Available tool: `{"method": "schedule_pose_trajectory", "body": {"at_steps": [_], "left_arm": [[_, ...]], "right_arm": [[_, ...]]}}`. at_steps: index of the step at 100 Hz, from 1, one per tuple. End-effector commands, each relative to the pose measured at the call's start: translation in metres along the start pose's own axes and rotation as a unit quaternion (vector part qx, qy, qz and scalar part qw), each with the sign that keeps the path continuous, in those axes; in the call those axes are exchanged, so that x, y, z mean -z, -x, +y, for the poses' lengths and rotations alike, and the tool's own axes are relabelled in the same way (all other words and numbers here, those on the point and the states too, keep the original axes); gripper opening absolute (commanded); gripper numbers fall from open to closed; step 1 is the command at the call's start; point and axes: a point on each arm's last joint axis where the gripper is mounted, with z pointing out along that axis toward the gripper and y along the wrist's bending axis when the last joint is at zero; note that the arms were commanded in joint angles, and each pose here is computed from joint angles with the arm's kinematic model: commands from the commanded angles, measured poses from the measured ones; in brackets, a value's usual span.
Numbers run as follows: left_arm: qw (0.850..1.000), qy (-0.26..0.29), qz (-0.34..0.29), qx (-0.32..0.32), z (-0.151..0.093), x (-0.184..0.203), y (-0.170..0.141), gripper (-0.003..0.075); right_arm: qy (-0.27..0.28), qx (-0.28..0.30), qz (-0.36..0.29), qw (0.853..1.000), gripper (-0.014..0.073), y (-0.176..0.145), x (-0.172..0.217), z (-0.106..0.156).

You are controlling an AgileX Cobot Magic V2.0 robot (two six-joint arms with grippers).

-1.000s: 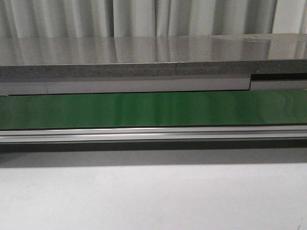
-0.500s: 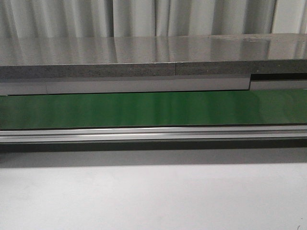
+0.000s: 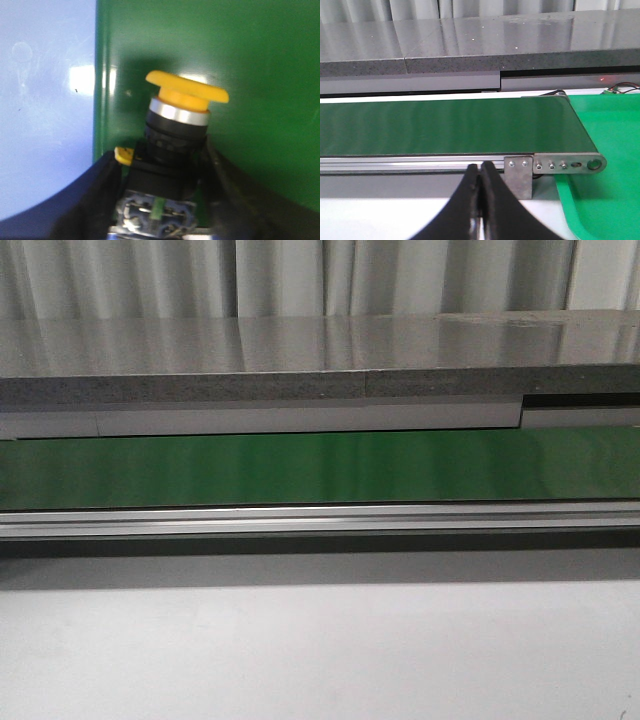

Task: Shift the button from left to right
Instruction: 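Carry the button with the left gripper and set it on the belt, then open the left gripper and raise it away from the button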

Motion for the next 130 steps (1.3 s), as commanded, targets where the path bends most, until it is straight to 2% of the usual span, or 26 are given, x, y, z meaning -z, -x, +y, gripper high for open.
{"method": "schedule_pose_trajectory", "body": {"at_steps": [1, 8, 12, 29, 47, 59, 67, 80, 100, 130], "left_arm": [[0.999, -0.005, -0.048, 0.001, -0.003, 0.023, 0.008, 0.0563], [0.999, -0.006, -0.051, 0.003, -0.004, 0.026, 0.007, 0.0687], [0.999, -0.006, -0.054, 0.002, -0.004, 0.028, 0.007, 0.0714], [0.996, -0.007, -0.09, -0.001, -0.005, 0.051, 0.006, 0.0651], [0.989, -0.016, -0.148, -0.013, -0.01, 0.089, 0.0, 0.065], [0.978, -0.047, -0.2, -0.024, -0.018, 0.113, -0.006, 0.065], [0.969, -0.061, -0.236, -0.027, -0.022, 0.126, -0.014, 0.065], [0.957, -0.053, -0.284, -0.023, -0.022, 0.134, -0.037, 0.065], [0.919, -0.032, -0.392, -0.02, -0.026, 0.148, -0.08, 0.065], [0.874, -0.073, -0.476, -0.067, -0.051, 0.162, -0.15, 0.065]], "right_arm": [[0.0, 0.0, -0.056, 0.998, -0.0067, 0.013, 0.003, 0.0], [0.0, 0.0, -0.056, 0.998, -0.0067, 0.013, 0.003, 0.0], [0.0, 0.0, -0.056, 0.998, -0.0067, 0.013, 0.003, 0.0], [0.0, 0.0, -0.056, 0.998, -0.0067, 0.013, 0.003, 0.0], [0.0, 0.0, -0.056, 0.998, -0.0067, 0.013, 0.003, 0.0], [0.0, 0.0, -0.056, 0.998, -0.0067, 0.013, 0.003, 0.0], [0.0, 0.0, -0.056, 0.998, -0.0067, 0.013, 0.003, 0.0], [0.0, 0.0, -0.056, 0.998, -0.0067, 0.013, 0.003, 0.0], [0.0, 0.0, -0.056, 0.998, -0.0067, 0.013, 0.003, 0.0], [0.0, 0.0, -0.056, 0.998, -0.0067, 0.013, 0.003, 0.0]]}}
